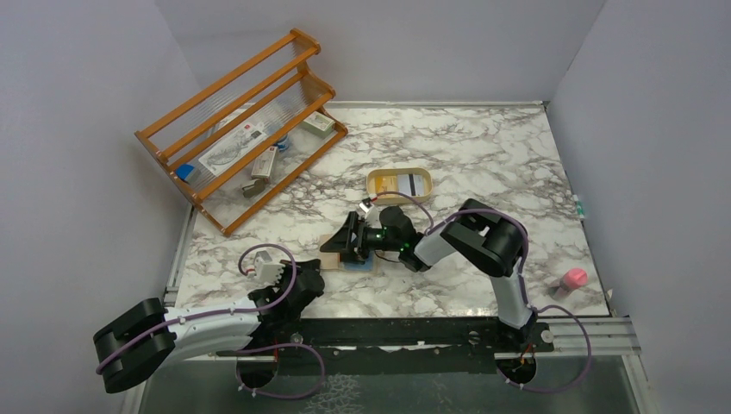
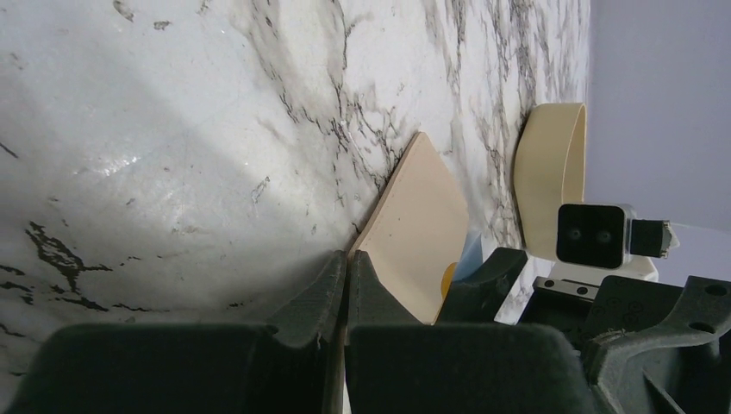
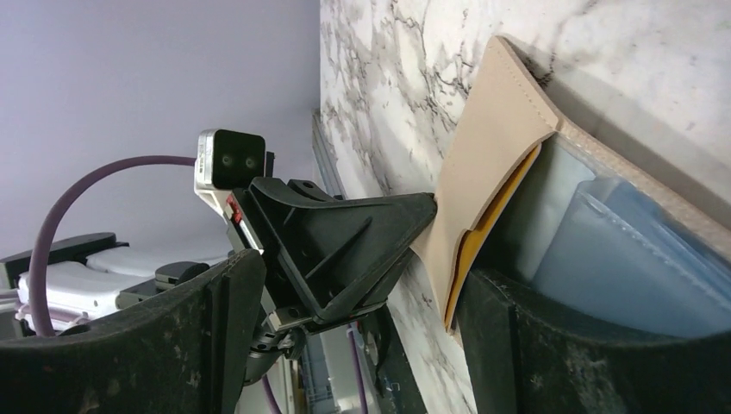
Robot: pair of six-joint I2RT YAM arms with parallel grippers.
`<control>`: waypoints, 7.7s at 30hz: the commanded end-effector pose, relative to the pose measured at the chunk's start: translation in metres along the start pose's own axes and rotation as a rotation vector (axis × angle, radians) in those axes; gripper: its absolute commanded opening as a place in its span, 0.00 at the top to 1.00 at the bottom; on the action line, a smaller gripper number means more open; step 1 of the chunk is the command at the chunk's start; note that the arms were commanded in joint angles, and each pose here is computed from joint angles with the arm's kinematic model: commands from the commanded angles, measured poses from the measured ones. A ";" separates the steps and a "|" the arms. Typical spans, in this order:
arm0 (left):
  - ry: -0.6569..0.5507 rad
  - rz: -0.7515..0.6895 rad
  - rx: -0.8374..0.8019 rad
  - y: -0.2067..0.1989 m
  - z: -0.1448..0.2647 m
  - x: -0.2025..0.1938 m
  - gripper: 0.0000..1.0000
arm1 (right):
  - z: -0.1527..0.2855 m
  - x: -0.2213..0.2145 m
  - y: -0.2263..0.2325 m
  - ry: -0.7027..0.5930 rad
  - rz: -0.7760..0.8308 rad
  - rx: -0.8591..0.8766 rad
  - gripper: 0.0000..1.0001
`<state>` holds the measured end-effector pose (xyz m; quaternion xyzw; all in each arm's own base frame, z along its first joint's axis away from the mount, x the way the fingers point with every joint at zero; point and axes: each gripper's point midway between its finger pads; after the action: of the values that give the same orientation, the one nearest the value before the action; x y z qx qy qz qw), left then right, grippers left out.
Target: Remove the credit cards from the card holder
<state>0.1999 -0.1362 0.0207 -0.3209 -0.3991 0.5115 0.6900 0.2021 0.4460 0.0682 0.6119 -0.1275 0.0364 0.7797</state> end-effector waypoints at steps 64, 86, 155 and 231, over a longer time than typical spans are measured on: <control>0.025 -0.056 0.068 0.040 0.001 0.005 1.00 | 0.045 0.018 -0.067 -0.031 0.068 -0.359 0.50; 0.060 -0.068 0.150 0.058 -0.002 -0.007 1.00 | 0.021 -0.015 -0.059 -0.024 -0.090 -0.240 0.50; 0.051 -0.104 0.174 0.061 -0.001 -0.005 1.00 | 0.015 0.037 -0.031 -0.019 -0.019 -0.255 0.66; 0.053 -0.121 0.191 0.066 -0.003 -0.007 1.00 | 0.034 0.039 -0.055 0.054 0.008 -0.160 0.78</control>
<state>0.2049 -0.1576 0.0136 -0.3403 -0.3671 0.5309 0.6838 0.2721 0.3815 0.0382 0.5243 -0.1630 0.0125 0.8357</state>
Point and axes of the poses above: each gripper's point midway between its finger pads, its own z axis back along the fingers, its own y axis along the line the jaws close on, x = y × z, and after that the axes turned 6 degrees about z, right-handed
